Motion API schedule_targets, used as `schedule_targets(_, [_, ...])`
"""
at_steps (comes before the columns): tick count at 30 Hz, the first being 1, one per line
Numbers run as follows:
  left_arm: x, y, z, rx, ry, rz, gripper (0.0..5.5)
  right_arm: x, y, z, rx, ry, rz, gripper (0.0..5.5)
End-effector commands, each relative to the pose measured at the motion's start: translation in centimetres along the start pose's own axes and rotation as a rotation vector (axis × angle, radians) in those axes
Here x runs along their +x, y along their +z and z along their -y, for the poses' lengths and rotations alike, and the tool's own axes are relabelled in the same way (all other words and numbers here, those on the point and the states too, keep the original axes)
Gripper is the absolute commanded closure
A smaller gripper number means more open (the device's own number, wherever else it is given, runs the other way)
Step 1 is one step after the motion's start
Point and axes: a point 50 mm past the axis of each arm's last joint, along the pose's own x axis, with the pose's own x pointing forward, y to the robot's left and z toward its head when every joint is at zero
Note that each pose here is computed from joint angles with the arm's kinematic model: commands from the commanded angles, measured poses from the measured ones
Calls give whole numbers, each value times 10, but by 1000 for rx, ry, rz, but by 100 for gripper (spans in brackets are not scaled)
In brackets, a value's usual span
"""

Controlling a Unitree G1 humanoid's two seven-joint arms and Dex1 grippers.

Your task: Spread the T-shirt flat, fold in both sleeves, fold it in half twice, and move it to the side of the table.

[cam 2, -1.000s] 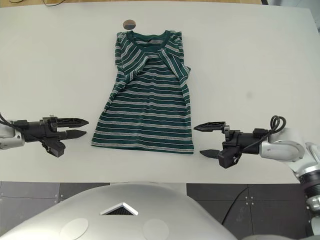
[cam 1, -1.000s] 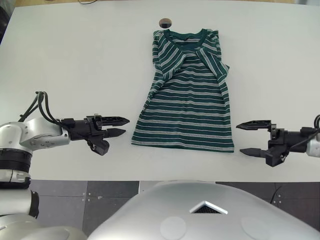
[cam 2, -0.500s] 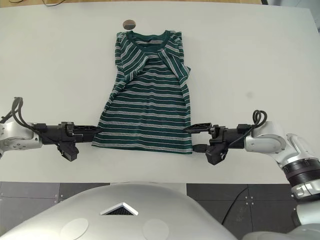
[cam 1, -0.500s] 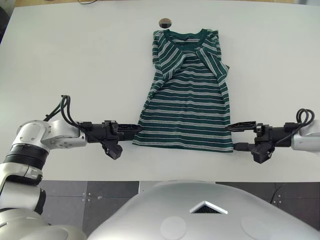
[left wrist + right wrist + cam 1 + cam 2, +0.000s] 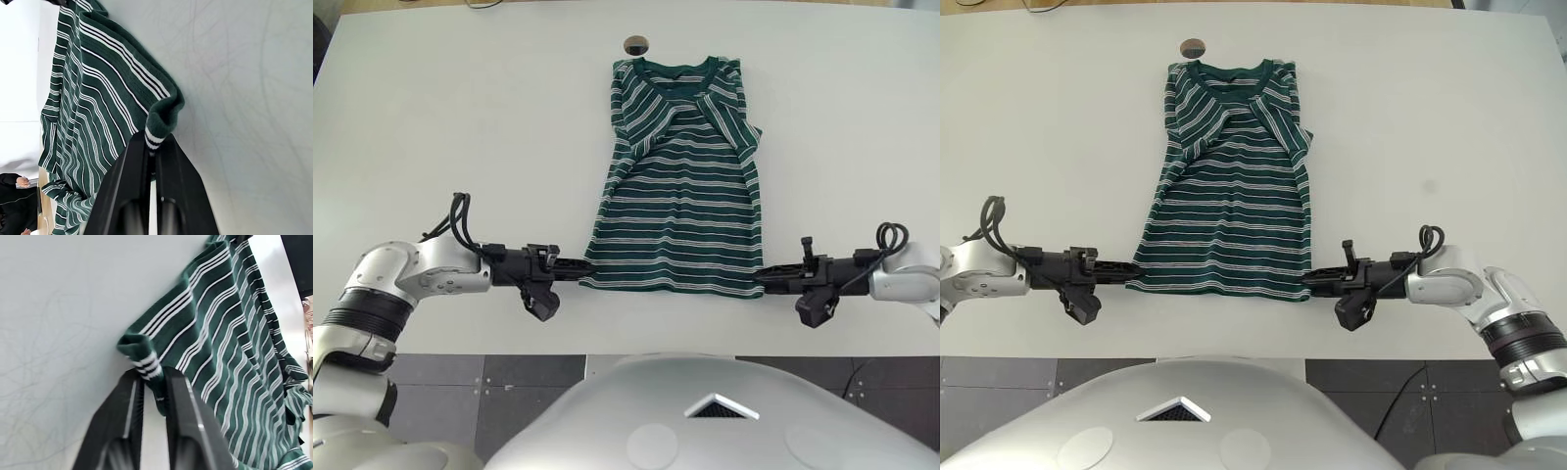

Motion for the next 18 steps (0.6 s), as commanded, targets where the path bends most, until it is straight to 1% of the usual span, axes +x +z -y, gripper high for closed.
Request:
schedule_targets(1, [10,11,18,-66,-59,13,540,5,-2,-15,129,104,-17,539])
schedule_targets(3, [12,15,18,-82,-43,10,540,4,-1,-13,160,96,-11,539])
schedule_targets(6, [9,10,16,-99,-40,-6,540,4,-1,-12,198,96,-5,539])
schedule_targets(8, [9,13,12,-195,12,-7,540,1,4,-6,305,60,22,539])
schedule_targets(9, [9,15,9,-275,21,-16,540,-2,7,-1,383,46,42,539])
schedule_targets(10, [8,18,3,-395,-1,-31,540,-8,13,5,505,37,77,539])
schedule_targets(12, [9,28,-17,-661,-15,28,540,-18,27,20,714,28,194,539])
schedule_targets(13, [4,36,-29,-784,-49,103,540,-24,35,27,806,30,269,539])
schedule_targets(14, [-3,44,-35,-863,-109,160,540,-29,41,31,873,45,328,539])
schedule_targets(16, [-20,60,-36,-839,-269,224,540,-37,49,35,944,62,409,539])
schedule_targets(18, [-26,69,-44,-872,-302,297,540,-44,56,36,984,72,462,539])
